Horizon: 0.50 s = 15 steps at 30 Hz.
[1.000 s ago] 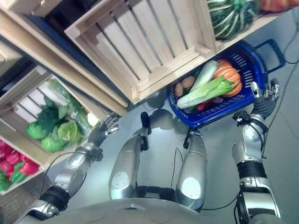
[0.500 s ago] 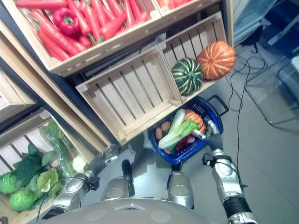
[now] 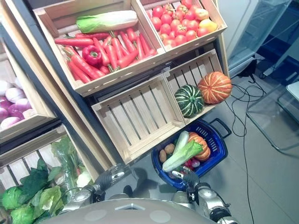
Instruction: Pick up fruits and vegetables into the basket
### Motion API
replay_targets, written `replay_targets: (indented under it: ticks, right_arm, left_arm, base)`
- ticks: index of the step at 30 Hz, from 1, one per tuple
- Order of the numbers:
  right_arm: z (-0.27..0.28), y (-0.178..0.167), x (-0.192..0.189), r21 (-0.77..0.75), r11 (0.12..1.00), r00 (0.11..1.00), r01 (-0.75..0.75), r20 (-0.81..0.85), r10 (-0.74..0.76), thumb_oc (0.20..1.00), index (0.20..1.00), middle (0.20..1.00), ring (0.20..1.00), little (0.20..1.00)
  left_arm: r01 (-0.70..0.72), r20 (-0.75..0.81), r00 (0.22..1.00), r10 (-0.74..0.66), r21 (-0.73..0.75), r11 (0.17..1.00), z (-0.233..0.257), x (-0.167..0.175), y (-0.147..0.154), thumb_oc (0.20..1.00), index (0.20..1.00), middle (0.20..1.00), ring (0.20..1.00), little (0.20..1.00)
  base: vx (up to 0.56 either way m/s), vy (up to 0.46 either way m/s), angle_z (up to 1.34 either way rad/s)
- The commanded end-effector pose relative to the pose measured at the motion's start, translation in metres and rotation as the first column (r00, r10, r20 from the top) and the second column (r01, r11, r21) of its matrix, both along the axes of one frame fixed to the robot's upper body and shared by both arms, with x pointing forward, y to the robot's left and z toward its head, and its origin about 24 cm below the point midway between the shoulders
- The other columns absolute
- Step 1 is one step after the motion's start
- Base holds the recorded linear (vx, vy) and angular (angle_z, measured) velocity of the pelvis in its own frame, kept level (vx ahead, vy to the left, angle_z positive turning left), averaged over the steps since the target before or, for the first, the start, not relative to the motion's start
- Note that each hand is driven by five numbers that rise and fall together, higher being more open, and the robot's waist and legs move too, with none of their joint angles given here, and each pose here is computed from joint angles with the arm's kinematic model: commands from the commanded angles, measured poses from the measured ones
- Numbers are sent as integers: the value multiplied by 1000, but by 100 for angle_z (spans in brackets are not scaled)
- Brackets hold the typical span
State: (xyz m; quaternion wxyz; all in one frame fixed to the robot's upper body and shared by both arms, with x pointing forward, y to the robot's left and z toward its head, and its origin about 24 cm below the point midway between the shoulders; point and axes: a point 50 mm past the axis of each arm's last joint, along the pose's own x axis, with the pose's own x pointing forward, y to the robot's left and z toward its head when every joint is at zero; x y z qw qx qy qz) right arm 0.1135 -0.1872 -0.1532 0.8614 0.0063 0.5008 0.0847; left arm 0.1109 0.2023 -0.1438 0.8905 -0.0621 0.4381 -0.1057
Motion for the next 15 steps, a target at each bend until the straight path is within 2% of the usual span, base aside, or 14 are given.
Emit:
replay_targets:
  ticks: [1, 5, 8, 15]
  right_arm:
    - [-5, 15, 0, 143, 989, 994, 32, -108, -17, 1000, 1000, 1000, 1000, 1000]
    - [-8, 12, -6, 189, 980, 988, 60, -151, -32, 1000, 1000, 1000, 1000, 1000]
    - [-9, 12, -13, 216, 976, 982, -11, -181, 51, 1000, 1000, 1000, 1000, 1000]
    - [-11, 14, -21, 253, 967, 971, 16, -234, 45, 1000, 1000, 1000, 1000, 1000]
  left_arm:
    - [56, 32, 998, -53, -86, 995, 3, 20, -14, 1000, 1000, 1000, 1000, 1000]
    - [79, -17, 996, -83, -164, 983, -2, 11, -22, 1000, 1000, 1000, 1000, 1000]
    - [57, -75, 995, -70, -164, 985, -6, 4, -21, 1000, 1000, 1000, 1000, 1000]
    - [89, -167, 979, -119, -176, 980, -13, -9, -26, 1000, 1000, 1000, 1000, 1000]
  base:
    - [-1, 54, 12]
    - [2, 11, 3]
    - [0, 0, 0]
    - [10, -3, 0]
